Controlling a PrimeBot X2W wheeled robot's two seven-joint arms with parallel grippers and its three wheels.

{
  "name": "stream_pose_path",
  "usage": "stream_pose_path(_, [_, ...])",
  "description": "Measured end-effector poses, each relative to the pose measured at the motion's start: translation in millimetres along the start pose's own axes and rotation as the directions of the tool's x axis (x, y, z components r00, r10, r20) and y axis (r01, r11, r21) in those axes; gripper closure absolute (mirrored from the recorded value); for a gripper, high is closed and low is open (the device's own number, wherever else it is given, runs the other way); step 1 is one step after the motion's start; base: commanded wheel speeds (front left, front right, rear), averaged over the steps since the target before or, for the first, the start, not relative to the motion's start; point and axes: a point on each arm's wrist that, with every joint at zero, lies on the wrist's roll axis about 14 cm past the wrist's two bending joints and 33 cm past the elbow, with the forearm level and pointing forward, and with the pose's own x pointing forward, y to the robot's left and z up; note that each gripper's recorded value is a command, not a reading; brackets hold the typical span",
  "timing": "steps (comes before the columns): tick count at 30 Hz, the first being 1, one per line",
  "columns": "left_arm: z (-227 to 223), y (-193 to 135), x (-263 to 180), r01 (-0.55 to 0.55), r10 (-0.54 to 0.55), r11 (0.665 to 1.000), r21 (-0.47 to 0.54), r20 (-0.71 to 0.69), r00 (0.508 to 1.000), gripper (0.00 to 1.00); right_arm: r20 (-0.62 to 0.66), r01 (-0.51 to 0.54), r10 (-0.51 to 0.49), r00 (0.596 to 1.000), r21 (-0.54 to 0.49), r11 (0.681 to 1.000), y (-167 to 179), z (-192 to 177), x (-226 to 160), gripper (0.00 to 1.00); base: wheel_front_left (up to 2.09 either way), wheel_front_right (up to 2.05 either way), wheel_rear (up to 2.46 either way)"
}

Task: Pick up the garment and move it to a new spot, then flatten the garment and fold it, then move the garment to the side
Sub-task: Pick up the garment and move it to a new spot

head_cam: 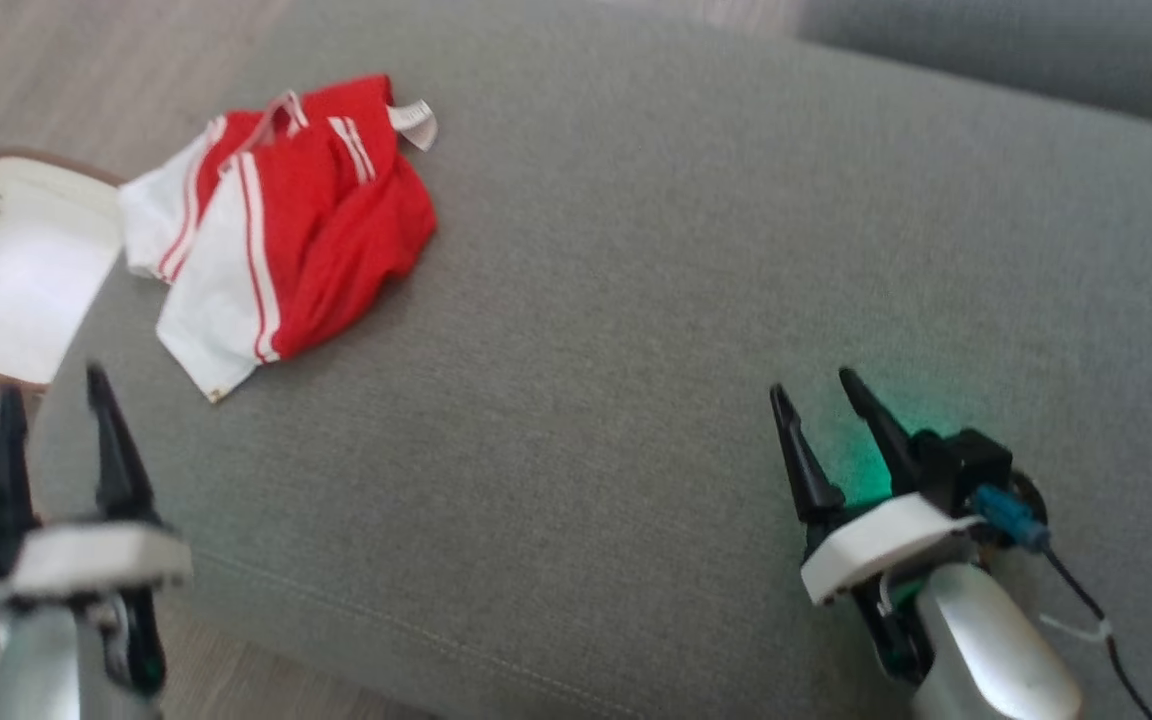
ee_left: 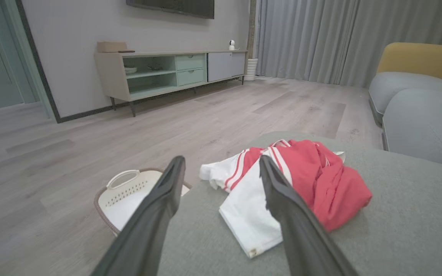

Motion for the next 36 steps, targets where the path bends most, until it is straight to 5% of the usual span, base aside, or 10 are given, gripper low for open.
stream_pose_path(9, [-0.1, -51.4, 80.5, 0.149, -0.144, 0.984, 0.093, -0.062, 0.988, 0.00, 0.025, 0.013, -0.013, 1.000, 0.000, 1.000, -25.9, -1.2, 15.0, 0.00, 0.00, 0.00, 0.00])
stream_pose_path(17, [-34.1, -95.8, 128.0, 0.241, -0.221, 0.968, 0.066, -0.226, 0.949, 0.00, 0.069, 0.057, -0.057, 0.996, -0.011, 0.998, -60.8, 5.1, 16.9, 0.00, 0.00, 0.00, 0.00])
stream_pose_path(27, [-114.2, -114.1, 135.0, 0.256, -0.199, 0.966, 0.035, -0.530, 0.824, 0.00, 0.109, 0.106, -0.104, 0.989, -0.019, 0.994, -90.7, 12.7, 13.0, 0.00, 0.00, 0.00, 0.00])
stream_pose_path(28, [-116.7, -115.9, 137.1, 0.254, -0.199, 0.967, 0.030, -0.538, 0.819, 0.09, 0.112, 0.115, -0.112, 0.987, -0.015, 0.993, -94.2, 13.4, 12.5, 0.00, 0.00, 0.00, 0.00])
stream_pose_path(29, [-118.2, -118.1, 139.4, 0.256, -0.200, 0.966, 0.028, -0.545, 0.814, 0.62, 0.115, 0.124, -0.122, 0.986, -0.010, 0.992, -97.7, 14.0, 11.6, 0.00, 0.00, 0.00, 0.00])
stream_pose_path(30, [-119.8, -121.7, 143.3, 0.263, -0.204, 0.964, 0.029, -0.550, 0.810, 1.00, 0.116, 0.138, -0.136, 0.984, -0.010, 0.990, -102.5, 14.2, 9.1, 0.00, 0.00, 0.00, 0.00])
stream_pose_path(36, [-106.6, -142.5, 153.0, 0.339, -0.274, 0.940, 0.048, -0.490, 0.828, 1.00, 0.113, 0.183, -0.183, 0.977, 0.009, 0.983, -113.2, 15.5, -1.1, 0.00, 0.00, 0.00, 0.00])
